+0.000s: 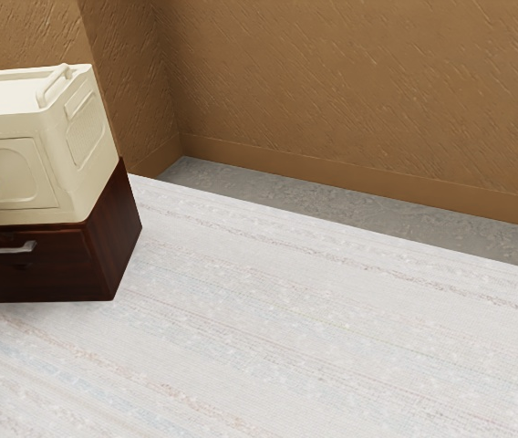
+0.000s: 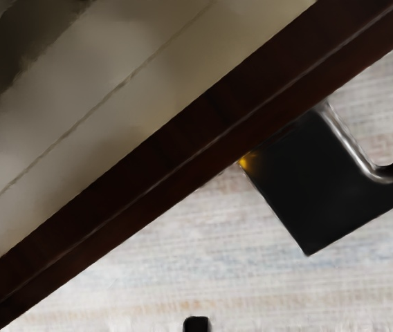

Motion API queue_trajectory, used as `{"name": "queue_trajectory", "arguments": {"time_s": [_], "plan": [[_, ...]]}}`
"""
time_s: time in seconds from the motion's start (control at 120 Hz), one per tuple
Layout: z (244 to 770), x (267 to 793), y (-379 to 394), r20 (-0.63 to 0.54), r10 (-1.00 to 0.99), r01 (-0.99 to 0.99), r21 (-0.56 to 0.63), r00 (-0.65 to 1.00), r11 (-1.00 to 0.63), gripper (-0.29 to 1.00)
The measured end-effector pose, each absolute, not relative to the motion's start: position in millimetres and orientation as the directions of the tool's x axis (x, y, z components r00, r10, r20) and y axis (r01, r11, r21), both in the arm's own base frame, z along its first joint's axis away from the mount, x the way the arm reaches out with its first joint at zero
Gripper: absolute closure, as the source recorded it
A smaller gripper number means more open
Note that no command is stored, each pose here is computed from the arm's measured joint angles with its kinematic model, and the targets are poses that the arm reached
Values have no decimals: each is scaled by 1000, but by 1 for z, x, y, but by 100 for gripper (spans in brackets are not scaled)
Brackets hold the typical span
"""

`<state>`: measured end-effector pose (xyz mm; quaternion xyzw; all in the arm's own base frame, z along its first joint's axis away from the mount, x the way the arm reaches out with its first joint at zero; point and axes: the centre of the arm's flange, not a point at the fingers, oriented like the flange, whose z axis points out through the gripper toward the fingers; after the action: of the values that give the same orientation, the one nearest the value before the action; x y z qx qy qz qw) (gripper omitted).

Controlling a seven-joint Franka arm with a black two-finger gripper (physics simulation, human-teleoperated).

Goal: Push the drawer handle with one arm to close the drawer

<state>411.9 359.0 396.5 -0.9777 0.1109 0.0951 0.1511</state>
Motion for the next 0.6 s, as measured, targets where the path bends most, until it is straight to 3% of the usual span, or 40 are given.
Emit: {"name": "queue_trajectory", "arguments": {"time_s": [0.05, 0.117, 0.242, 0.292, 0.375, 0.45, 0.533, 0.6], "plan": [[412, 408, 344, -139, -91, -122, -233, 986, -965, 79], [452, 400, 275, -44, -61, -69, -202, 997, -977, 78], [604, 346, 171, 156, -10, 25, -225, 988, -974, 78], [662, 330, 156, 190, 18, 58, -212, 982, -976, 68], [710, 323, 129, 150, 15, 39, -160, 989, -986, 49], [732, 361, 72, 71, -110, -99, -143, 991, -985, 35], [742, 433, -31, 8, -380, -378, -81, 925, -922, 23], [735, 447, -76, -30, -498, -498, -21, 867, -867, 17]]}}
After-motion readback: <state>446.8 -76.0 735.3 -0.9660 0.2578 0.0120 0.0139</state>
